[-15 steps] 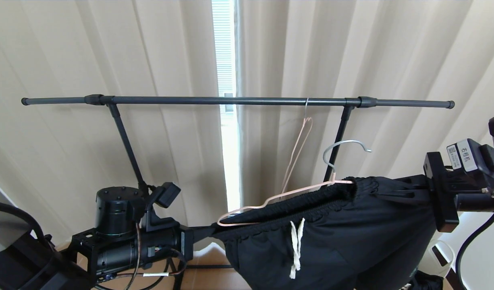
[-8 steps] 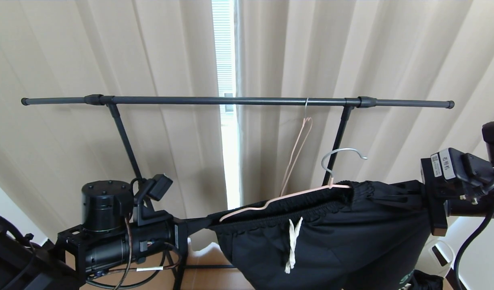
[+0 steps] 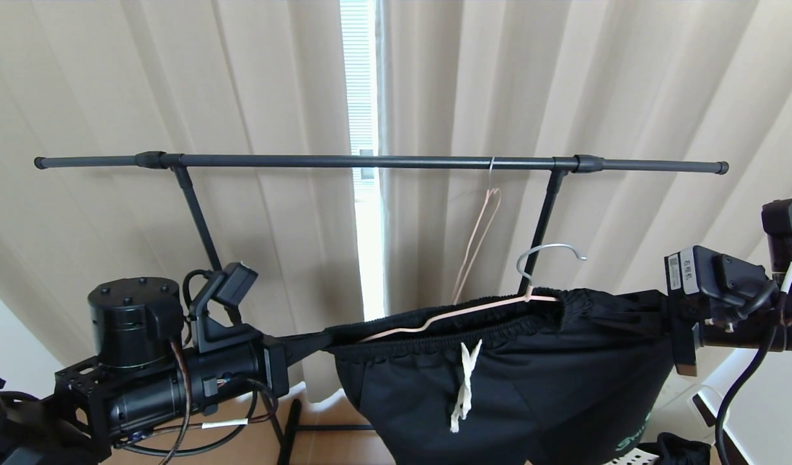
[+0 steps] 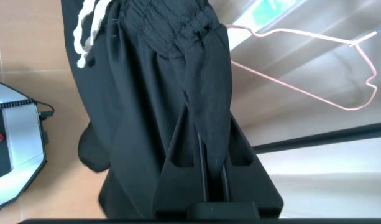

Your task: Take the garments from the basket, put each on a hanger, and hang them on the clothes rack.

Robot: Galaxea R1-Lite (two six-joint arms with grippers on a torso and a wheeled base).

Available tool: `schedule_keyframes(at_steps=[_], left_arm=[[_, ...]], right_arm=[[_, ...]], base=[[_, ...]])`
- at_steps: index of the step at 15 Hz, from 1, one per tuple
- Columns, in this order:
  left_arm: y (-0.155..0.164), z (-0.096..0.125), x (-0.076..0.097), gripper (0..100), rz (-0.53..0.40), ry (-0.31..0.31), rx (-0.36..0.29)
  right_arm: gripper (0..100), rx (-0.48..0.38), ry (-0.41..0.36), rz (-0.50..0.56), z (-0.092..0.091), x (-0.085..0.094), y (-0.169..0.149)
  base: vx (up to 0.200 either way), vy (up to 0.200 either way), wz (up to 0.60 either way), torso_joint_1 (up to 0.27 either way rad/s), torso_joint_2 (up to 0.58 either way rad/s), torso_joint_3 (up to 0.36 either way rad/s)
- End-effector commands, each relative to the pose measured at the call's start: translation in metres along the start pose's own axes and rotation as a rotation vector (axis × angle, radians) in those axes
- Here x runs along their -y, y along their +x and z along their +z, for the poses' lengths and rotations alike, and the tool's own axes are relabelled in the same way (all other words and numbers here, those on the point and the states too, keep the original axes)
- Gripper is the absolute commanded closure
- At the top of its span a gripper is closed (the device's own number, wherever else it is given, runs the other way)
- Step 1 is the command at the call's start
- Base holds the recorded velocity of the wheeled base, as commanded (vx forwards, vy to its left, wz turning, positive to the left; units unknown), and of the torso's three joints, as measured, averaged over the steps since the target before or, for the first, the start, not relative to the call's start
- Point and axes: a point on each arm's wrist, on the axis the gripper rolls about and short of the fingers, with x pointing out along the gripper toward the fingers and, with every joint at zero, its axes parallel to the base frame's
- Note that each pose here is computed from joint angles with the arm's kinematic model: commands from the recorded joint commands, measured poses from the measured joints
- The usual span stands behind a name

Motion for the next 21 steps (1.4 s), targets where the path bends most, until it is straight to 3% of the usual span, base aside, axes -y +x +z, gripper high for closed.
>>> schedule_keyframes(at_steps=[1, 9, 13, 17, 21], left_arm=[[-0.005, 0.006, 0.004, 100, -0.008, 0.014, 0.028], [-0.012, 0.023, -0.003, 100, 0.027, -0.005, 0.100], [-0.012, 0.020, 0.015, 100, -0.004, -0.002, 0.056], [-0.009, 0.020, 0.027, 100, 0.040, -0.010, 0.004], [-0.004, 0.016, 0.041, 100, 0.042, 0.007, -0.009]], right_arm=[[100, -0.012, 0.001, 0.009, -0.001, -0.003, 0.003], [100, -0.047, -0.006, 0.022, -0.003, -0.008, 0.016], [100, -0.119, 0.003, -0.002, 0.005, -0.017, 0.032], [100, -0.069, 0.050, -0.058, 0.019, -0.032, 0.046], [100, -0.050, 0.021, -0.054, 0.027, -0.045, 0.053]], base=[[0.000, 0.000, 0.00, 0.000, 0.00, 0.000], [0.000, 0.000, 0.00, 0.000, 0.00, 0.000], [0.000, 0.000, 0.00, 0.000, 0.00, 0.000], [0.000, 0.000, 0.00, 0.000, 0.00, 0.000], [0.000, 0.000, 0.00, 0.000, 0.00, 0.000]])
